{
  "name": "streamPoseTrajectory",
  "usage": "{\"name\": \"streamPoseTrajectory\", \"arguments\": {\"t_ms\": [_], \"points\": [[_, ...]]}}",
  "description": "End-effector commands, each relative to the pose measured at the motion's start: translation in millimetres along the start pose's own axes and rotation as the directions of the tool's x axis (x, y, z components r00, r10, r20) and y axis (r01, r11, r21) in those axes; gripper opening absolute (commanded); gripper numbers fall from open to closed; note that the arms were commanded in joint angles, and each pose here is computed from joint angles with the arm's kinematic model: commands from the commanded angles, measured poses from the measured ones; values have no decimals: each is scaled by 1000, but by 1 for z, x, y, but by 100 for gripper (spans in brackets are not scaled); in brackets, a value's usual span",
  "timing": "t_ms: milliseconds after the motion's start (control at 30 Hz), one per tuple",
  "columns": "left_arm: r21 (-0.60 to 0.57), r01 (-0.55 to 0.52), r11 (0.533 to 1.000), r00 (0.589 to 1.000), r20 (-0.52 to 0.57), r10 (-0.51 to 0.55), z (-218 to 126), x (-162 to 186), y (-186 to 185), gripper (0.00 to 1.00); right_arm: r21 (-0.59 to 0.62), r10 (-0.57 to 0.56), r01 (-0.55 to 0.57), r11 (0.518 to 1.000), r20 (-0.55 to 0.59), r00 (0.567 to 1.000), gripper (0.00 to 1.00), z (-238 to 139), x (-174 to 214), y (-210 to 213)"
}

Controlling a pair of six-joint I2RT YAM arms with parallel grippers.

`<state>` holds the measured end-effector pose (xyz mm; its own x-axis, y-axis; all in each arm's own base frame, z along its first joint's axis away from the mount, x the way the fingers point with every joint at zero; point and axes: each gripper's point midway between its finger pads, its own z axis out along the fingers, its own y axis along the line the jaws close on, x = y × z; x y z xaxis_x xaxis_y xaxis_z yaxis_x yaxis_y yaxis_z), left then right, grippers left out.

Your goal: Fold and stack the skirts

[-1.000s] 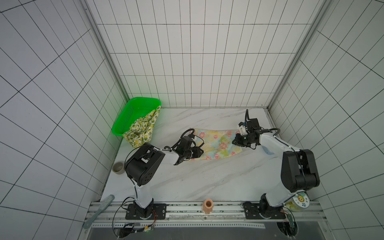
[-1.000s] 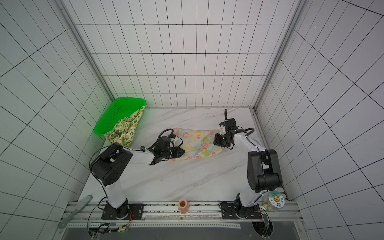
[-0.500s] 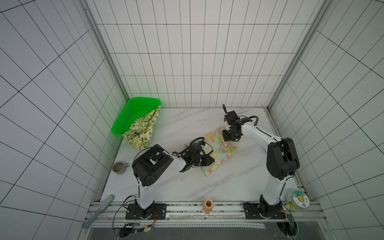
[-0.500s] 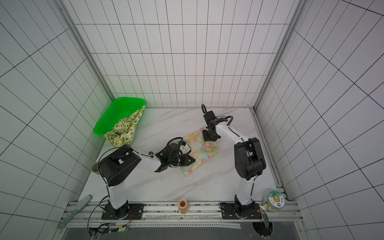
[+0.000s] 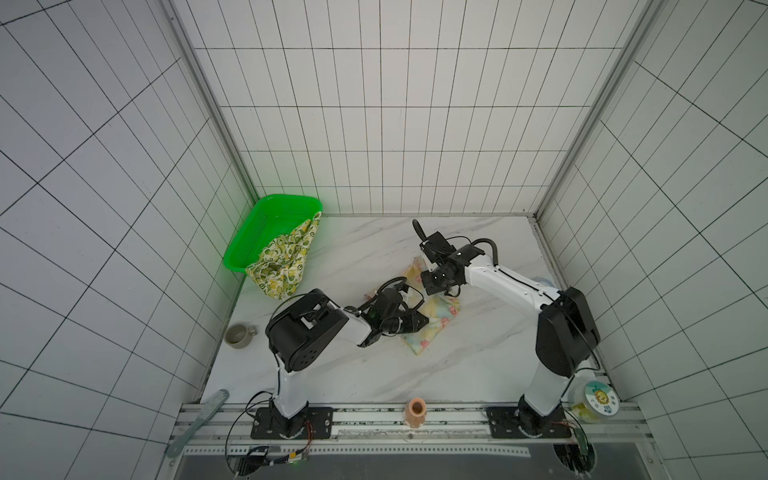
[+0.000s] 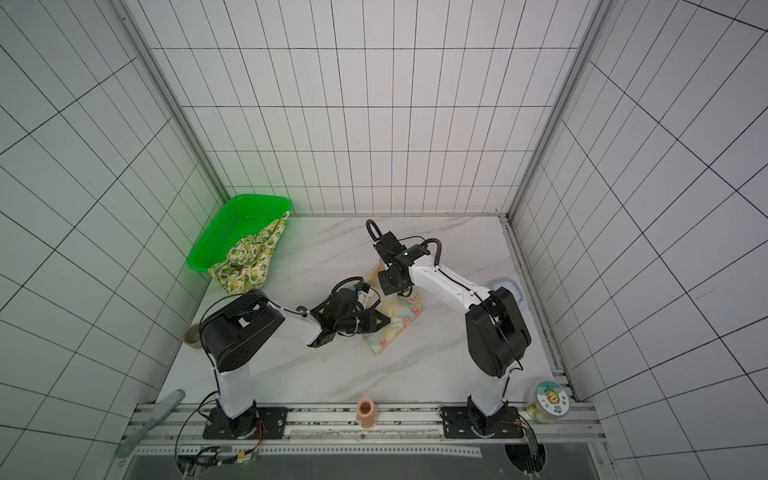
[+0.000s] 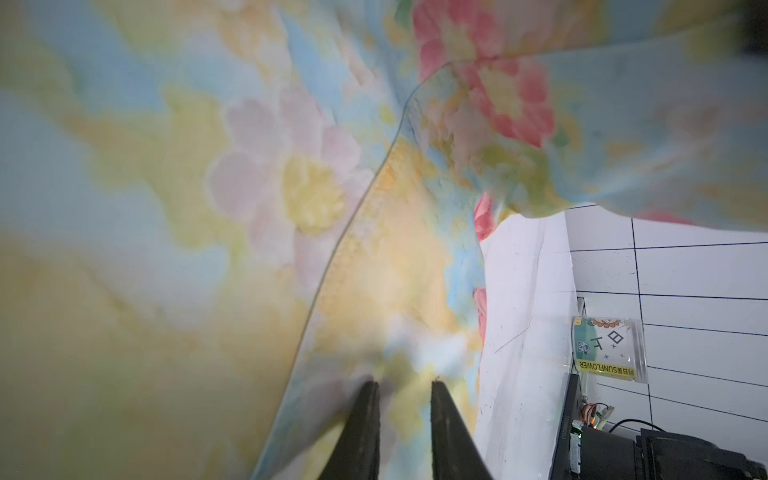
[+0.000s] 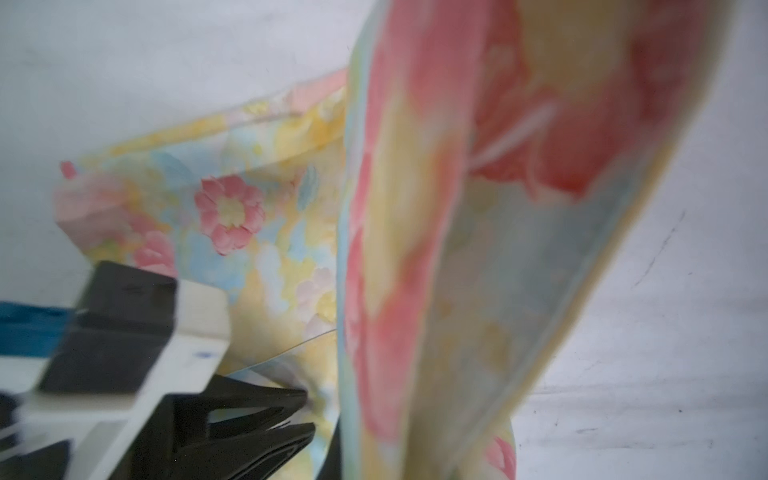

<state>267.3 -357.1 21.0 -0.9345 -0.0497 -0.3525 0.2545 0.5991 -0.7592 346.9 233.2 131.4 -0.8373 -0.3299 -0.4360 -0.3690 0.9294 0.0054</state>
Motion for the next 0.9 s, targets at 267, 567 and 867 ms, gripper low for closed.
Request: {"name": "streamPoseTrajectory", "arguments": {"t_ms": [267, 567, 867], "points": [[28, 117, 993, 988, 97, -119, -43, -20, 2, 24, -139, 83, -77, 987, 35, 996, 0, 16, 27, 20], [-150, 96, 984, 994, 64, -88, -74, -17, 54, 24, -105, 76, -72, 992, 29, 997, 0, 28, 31, 17], [-194, 131, 972, 991, 2, -133, -78, 12, 81, 24, 58, 32, -33, 998, 32, 999, 0, 26, 25, -14]]}}
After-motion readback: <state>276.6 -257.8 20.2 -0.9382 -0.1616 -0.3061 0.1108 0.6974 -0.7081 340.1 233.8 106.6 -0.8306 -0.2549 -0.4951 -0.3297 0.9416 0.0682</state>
